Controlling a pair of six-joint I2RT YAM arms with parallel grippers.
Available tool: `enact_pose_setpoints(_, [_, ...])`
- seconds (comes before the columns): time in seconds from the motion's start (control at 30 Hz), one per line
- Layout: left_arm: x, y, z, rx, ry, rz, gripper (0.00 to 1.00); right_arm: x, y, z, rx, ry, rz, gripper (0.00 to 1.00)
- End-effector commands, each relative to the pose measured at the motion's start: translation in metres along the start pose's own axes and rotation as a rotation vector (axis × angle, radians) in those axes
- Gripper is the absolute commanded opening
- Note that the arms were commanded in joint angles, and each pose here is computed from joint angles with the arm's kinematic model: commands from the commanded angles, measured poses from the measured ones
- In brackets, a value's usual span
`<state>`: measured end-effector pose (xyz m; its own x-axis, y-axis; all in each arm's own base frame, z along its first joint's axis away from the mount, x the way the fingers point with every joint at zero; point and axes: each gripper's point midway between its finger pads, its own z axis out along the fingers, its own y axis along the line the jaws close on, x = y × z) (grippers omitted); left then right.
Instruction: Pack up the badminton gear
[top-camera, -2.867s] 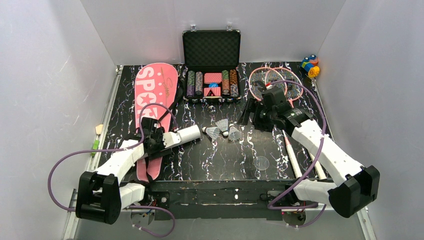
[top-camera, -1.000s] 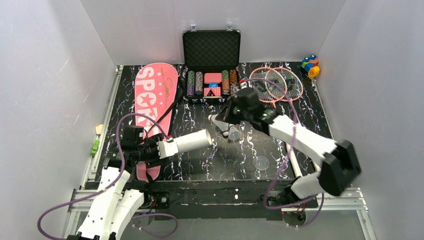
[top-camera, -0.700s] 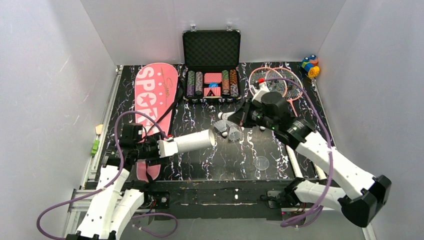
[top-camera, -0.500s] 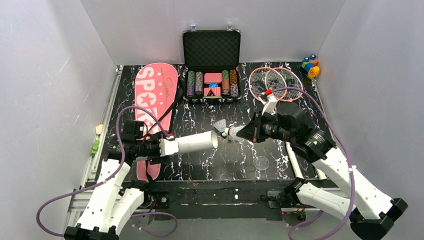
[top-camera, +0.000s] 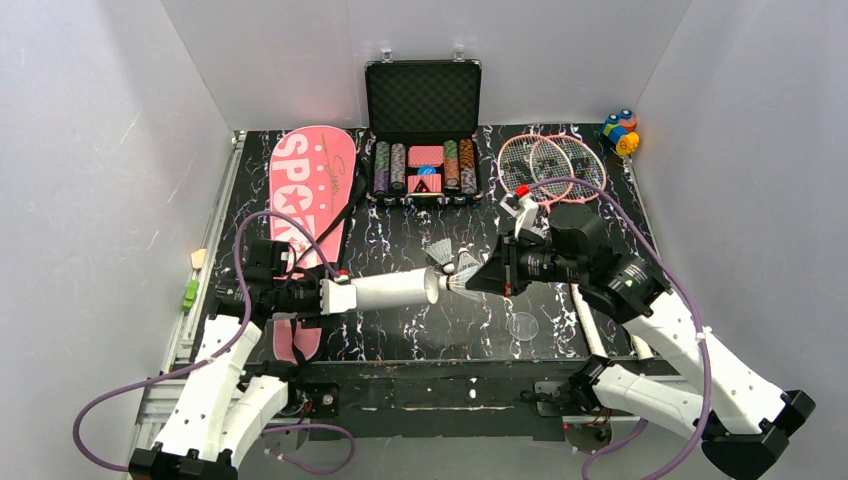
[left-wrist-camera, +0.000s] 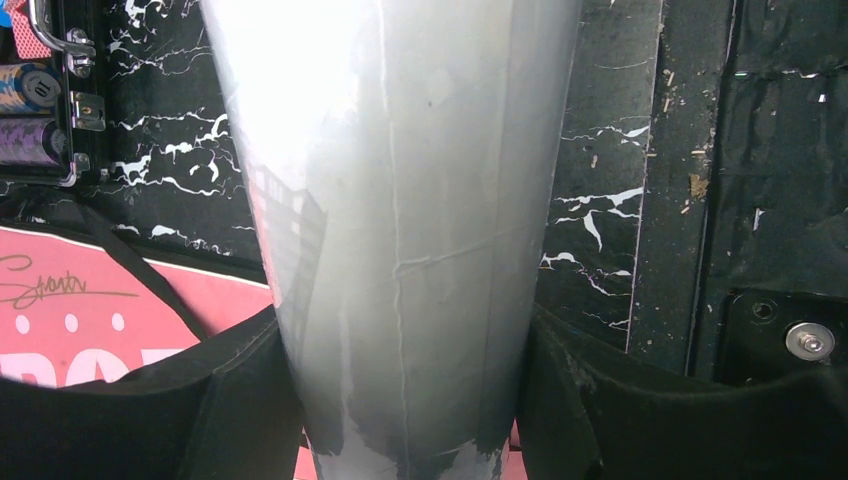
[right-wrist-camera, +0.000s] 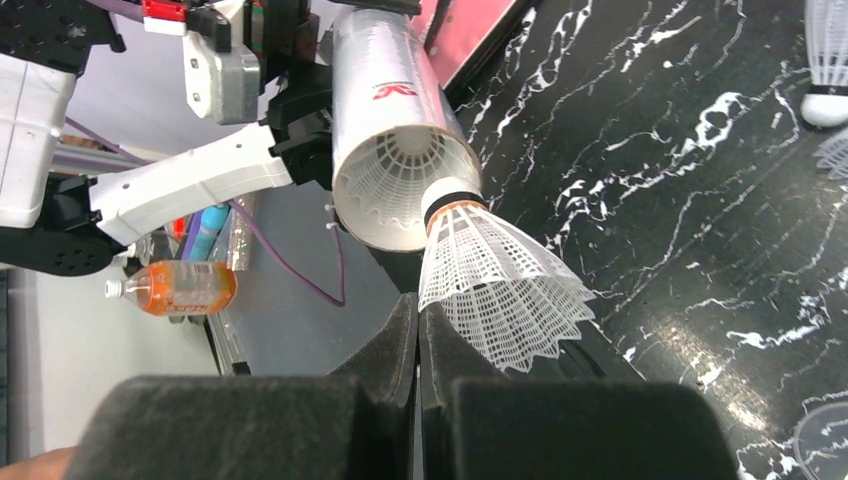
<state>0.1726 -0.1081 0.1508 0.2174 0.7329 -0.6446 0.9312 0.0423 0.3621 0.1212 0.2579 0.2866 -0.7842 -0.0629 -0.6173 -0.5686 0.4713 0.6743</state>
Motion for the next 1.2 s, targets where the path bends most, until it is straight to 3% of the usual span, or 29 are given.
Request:
enact_pose_setpoints(0.0, [-0.016, 0.008, -0.006, -0.02, -0.056, 0.05, 0.51, -0.024, 0.036, 0.001, -0.112, -0.053, -0.093, 0.01])
enact_pose_setpoints(0.53, [-0.034, 0.007, -0.009, -0.011, -0.128, 0.036, 0.5, -0.028, 0.055, 0.043, -0.195, -0.026, -0.103, 0.01])
enact_pose_setpoints(0.6, [-0.036, 0.007, -0.01, -0.007, -0.138, 0.032, 0.5, -0.031, 0.059, 0.042, -0.214, -0.041, -0.094, 0.1])
enact_pose_setpoints(0.7, [-0.038, 0.007, -0.01, -0.002, -0.143, 0.019, 0.5, -0.031, 0.065, 0.037, -0.251, -0.063, -0.089, 0.39])
enact_pose_setpoints(0.77, [-0.038, 0.007, -0.01, 0.0, -0.143, 0.015, 0.5, -0.032, 0.066, 0.031, -0.25, -0.088, -0.092, 0.51])
enact_pose_setpoints(0.97, [-0.042, 0.009, -0.012, -0.002, -0.157, 0.008, 0.5, -0.033, 0.056, 0.002, -0.164, -0.167, -0.112, 0.71])
enact_pose_setpoints(1.17, [-0.049, 0.011, -0.015, -0.007, -0.172, 0.0, 0.49, -0.036, 0.032, -0.016, -0.02, -0.236, -0.123, 0.77])
